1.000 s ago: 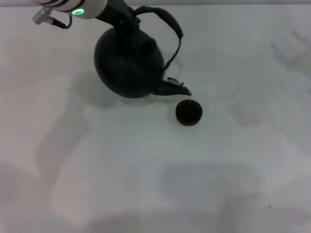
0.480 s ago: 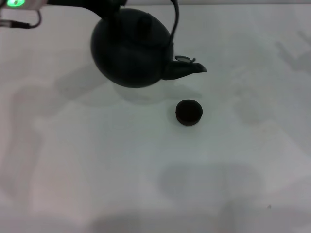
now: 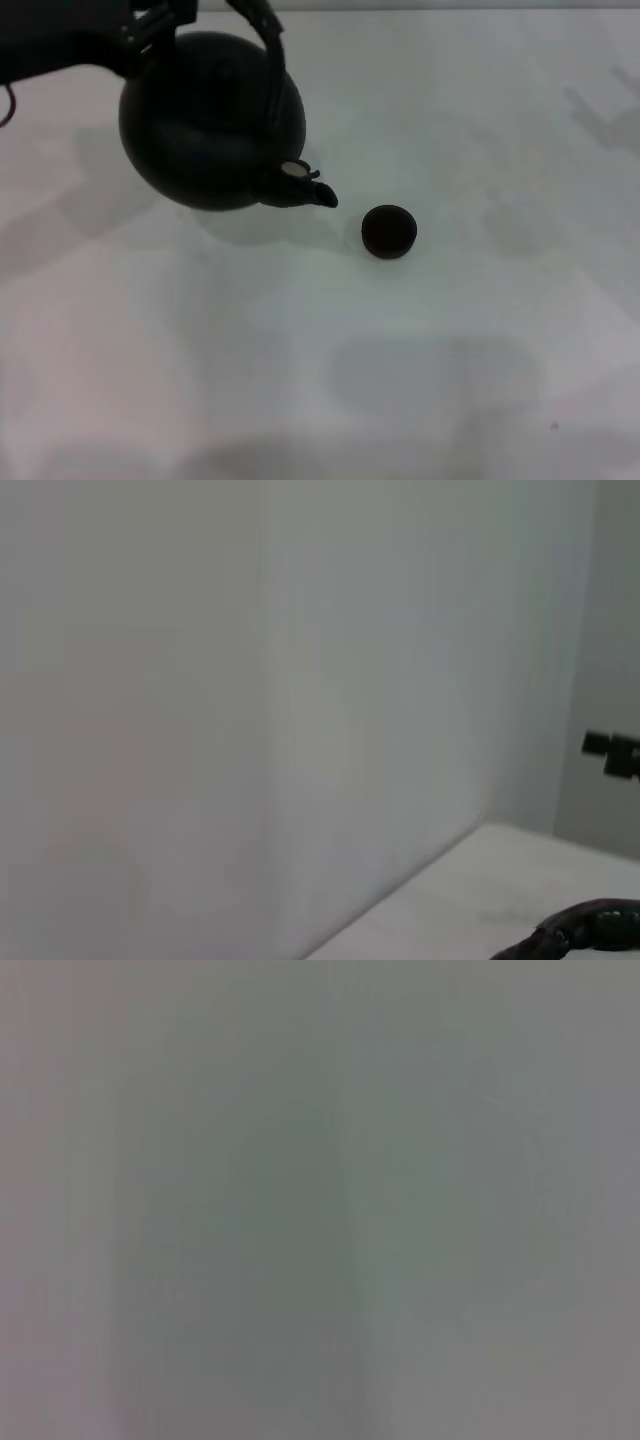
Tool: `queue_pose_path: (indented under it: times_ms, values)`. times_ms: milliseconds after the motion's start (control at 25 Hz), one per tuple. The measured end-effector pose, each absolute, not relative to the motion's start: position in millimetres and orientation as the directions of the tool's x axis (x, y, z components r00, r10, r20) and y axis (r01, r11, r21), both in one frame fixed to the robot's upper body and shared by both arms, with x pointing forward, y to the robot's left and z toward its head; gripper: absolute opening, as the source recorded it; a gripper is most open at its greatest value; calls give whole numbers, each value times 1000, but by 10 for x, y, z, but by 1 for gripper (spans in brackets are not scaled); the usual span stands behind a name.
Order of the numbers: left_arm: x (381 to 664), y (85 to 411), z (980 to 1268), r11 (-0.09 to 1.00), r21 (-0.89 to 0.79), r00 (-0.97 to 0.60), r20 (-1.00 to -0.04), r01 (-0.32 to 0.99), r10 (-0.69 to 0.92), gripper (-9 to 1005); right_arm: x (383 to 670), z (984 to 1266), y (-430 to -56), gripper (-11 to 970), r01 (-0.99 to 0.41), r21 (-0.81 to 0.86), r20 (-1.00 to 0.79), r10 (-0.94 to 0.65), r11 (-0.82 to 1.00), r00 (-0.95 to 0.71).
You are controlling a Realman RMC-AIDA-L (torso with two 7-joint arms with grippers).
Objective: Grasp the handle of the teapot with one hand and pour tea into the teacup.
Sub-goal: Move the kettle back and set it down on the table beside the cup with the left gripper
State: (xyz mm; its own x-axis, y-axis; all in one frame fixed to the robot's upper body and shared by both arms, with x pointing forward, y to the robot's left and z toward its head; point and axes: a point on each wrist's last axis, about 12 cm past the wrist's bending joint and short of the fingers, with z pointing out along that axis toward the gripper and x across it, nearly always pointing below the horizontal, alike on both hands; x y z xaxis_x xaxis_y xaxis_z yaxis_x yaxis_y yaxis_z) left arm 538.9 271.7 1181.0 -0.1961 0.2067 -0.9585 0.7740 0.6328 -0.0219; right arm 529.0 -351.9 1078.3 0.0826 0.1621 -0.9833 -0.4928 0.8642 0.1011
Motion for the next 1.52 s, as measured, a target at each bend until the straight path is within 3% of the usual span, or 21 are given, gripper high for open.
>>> queue_pose_path:
  times_ms: [280,640,1520]
  values:
    - [5381,2928,11354,662,-84,-257,-952,745,168,144,5294,10786,-3485,857,-516,128,-981,185,847,60]
    - [5373,3057,10966,690,-133,-305,-943,711,132,135,5340,10803,-3446,857,-528,129,-981,185,839,54]
    - [5146,3307,10620,765,-95,-278,-954,637,113,131,5342,10793,-3421,856,-546,143,-981,191,826,30]
